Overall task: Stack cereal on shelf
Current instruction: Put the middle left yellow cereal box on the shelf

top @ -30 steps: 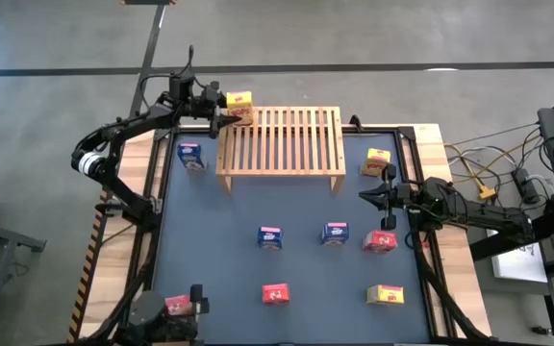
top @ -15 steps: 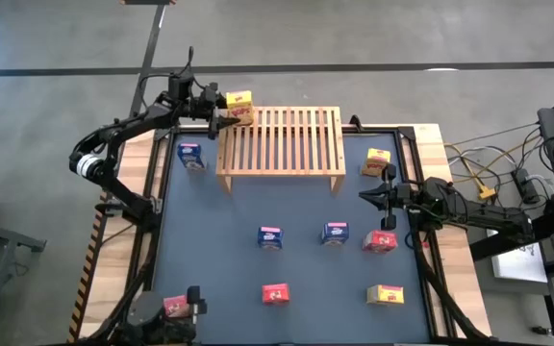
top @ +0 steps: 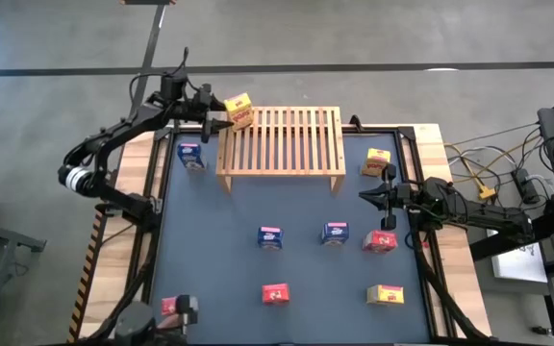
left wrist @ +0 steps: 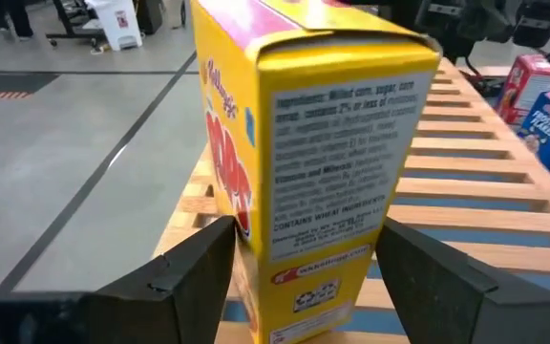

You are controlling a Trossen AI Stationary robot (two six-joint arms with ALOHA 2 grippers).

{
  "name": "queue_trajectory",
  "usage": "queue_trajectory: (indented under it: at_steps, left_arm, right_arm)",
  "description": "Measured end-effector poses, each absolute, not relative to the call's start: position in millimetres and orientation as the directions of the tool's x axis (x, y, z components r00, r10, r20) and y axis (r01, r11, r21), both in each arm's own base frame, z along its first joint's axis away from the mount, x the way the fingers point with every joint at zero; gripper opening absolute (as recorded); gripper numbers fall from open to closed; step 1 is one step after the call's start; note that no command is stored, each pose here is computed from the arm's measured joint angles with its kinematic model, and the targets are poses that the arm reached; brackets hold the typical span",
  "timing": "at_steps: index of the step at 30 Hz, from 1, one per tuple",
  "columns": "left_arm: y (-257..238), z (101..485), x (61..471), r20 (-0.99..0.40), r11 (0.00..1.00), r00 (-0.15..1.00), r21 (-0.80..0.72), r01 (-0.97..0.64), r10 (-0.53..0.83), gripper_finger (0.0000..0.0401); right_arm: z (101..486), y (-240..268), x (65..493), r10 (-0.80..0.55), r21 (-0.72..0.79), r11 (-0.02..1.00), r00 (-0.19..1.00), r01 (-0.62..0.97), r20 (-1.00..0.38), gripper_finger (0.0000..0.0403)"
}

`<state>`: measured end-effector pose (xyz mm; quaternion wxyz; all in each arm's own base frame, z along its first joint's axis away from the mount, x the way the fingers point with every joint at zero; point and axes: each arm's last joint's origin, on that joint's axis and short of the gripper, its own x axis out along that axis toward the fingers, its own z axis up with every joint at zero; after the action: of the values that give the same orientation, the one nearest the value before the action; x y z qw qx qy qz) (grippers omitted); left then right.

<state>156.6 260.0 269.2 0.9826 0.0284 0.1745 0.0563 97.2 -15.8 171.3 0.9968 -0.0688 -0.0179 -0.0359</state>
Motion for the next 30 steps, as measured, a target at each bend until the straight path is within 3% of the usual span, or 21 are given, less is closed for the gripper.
queue_trajectory:
  at_steps: [30]
  left_arm:
    - [264.4, 271.1, 154.2, -0.396, 0.953, 0.867, 0.151, -0.264, 0.303, 0.0233]
  right_arm:
    - [171.1, -15.8, 97.2, -0.070, -0.136, 0.988, 0.997, 0.074, 0.040, 0.0013]
